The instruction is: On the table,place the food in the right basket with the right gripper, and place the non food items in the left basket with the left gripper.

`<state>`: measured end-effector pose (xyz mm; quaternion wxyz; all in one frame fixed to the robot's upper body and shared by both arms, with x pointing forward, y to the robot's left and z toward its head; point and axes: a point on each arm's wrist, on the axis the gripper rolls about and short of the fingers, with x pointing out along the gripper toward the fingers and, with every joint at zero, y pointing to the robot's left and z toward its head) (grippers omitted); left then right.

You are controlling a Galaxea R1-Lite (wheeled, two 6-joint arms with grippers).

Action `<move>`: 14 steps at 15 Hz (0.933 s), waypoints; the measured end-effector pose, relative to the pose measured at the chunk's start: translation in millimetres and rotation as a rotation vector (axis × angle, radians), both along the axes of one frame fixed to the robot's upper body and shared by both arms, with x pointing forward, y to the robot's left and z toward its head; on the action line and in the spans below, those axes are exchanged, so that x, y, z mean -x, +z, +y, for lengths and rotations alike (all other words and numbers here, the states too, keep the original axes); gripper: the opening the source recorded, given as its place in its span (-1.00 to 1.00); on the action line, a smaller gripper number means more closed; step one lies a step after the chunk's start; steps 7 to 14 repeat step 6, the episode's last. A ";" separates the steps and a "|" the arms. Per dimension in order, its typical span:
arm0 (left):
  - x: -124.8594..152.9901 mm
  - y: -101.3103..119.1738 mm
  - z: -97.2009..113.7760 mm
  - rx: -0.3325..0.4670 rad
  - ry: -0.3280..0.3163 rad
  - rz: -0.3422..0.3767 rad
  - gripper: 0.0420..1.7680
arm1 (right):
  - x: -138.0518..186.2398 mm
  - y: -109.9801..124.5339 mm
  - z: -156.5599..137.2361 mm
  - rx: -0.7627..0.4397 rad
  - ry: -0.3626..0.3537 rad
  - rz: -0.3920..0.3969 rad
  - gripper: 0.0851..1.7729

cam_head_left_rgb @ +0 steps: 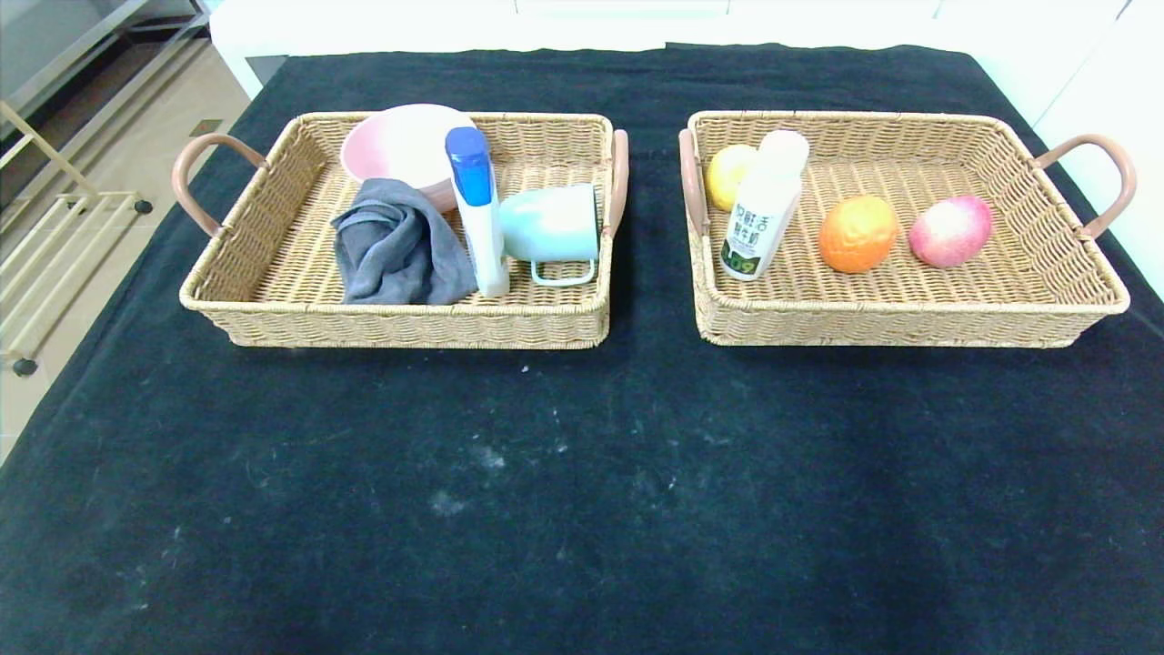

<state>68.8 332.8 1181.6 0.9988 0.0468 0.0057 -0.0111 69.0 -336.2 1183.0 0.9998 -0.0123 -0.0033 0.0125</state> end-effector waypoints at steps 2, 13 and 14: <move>-0.1 -0.5 0.2 0.042 0.007 0.002 0.94 | 0.0 0.0 0.0 -0.001 -0.002 0.000 0.91; -0.2 -0.5 0.7 0.096 0.031 0.001 0.94 | 0.0 -0.1 0.0 0.000 -0.001 0.001 0.91; -0.2 -0.5 0.7 0.096 0.031 0.001 0.94 | 0.0 -0.1 0.0 0.000 -0.001 0.001 0.91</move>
